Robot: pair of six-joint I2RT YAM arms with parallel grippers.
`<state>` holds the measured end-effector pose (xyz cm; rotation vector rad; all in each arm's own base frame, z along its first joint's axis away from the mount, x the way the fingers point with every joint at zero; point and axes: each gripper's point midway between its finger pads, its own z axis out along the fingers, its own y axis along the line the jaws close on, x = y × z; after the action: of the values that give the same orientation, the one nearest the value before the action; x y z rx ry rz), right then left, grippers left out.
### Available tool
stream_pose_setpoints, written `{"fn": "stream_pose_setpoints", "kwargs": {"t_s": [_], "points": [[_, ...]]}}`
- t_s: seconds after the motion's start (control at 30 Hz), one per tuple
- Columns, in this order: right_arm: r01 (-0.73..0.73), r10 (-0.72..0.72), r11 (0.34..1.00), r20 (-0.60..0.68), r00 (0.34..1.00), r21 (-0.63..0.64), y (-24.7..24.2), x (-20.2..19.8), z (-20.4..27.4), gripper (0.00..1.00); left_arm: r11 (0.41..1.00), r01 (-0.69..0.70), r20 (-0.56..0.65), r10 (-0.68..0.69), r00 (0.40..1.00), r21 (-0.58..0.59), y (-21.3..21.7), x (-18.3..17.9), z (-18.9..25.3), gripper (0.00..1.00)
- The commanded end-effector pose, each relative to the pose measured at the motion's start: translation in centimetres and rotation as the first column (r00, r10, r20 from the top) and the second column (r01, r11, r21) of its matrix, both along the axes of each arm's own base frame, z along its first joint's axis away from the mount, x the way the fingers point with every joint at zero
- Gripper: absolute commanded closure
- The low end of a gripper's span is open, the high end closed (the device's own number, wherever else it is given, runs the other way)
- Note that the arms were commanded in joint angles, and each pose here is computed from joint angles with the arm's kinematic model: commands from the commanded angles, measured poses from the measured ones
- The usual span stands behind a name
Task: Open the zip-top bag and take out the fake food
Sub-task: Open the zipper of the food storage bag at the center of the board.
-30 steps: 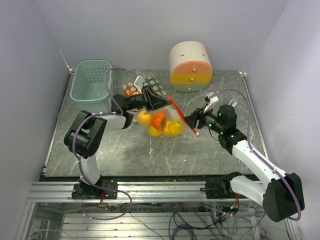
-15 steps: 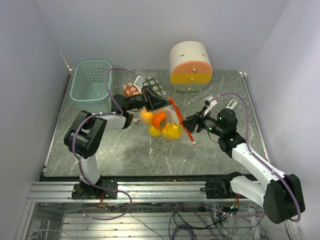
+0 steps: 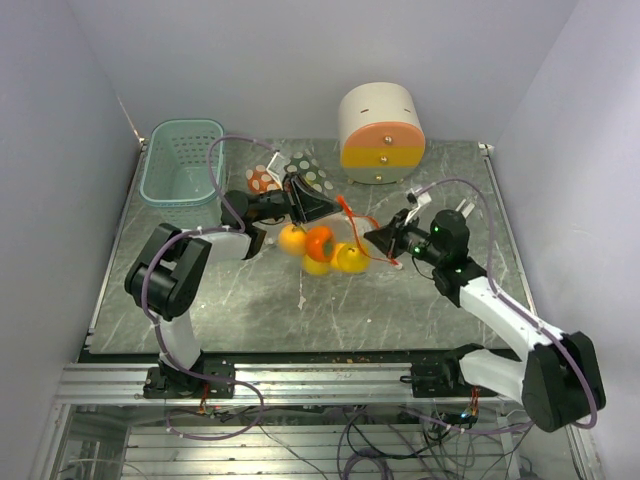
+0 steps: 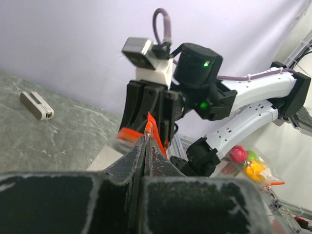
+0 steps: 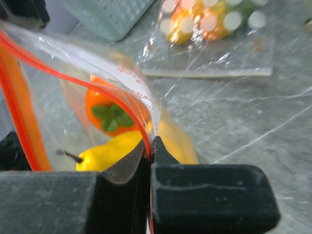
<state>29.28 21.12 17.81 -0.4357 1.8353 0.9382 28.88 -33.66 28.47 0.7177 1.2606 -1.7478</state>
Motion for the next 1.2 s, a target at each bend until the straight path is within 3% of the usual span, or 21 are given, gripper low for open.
{"fn": "stream_pose_setpoints", "kwargs": {"t_s": [0.0,0.1,0.27,0.33,0.4,0.6,0.77,0.97,1.17], "points": [[0.173,-0.173,0.985,0.149,0.974,0.012,-2.4,1.9,5.8,1.0,0.997,-0.067,0.119,0.071,0.99,-0.039,0.2,0.4,2.0,0.93],[0.344,-0.337,0.938,0.126,0.933,-0.043,-5.3,3.4,6.9,1.0,0.976,-0.201,0.02,0.2,0.98,0.087,-0.7,4.5,-0.9,0.86],[0.61,-0.611,0.768,0.061,0.789,-0.195,-11.1,5.3,6.8,1.0,0.882,-0.408,-0.056,0.432,0.9,0.236,0.0,9.4,-4.1,0.53],[0.673,-0.677,0.708,0.068,0.733,-0.212,-12.7,5.4,7.2,1.0,0.852,-0.455,-0.082,0.489,0.868,0.26,0.5,10.4,-4.4,0.47],[0.694,-0.694,0.693,0.08,0.716,-0.196,-13.2,5.3,7.8,1.0,0.826,-0.476,-0.095,0.523,0.847,0.301,0.8,10.9,-5.0,0.45],[0.665,-0.676,0.724,0.003,0.737,-0.183,-12.1,4.8,3.4,1.0,0.759,-0.557,-0.074,0.611,0.788,0.336,1.9,9.9,-5.7,0.35],[0.622,-0.649,0.757,-0.115,0.752,-0.199,-10.2,4.2,-2.4,1.0,0.686,-0.614,0.056,0.648,0.76,0.392,0.4,7.1,-6.9,0.4],[0.525,-0.569,0.817,-0.187,0.801,-0.237,-6.6,2.9,-6.4,1.0,0.664,-0.588,0.197,0.569,0.798,0.463,-3.6,3.4,-9.9,0.42],[0.486,-0.507,0.86,-0.163,0.846,-0.155,-5.5,2.1,-5.0,1.0,0.677,-0.556,0.342,0.438,0.831,0.483,-8.2,-1.4,-12.4,0.42]]}}
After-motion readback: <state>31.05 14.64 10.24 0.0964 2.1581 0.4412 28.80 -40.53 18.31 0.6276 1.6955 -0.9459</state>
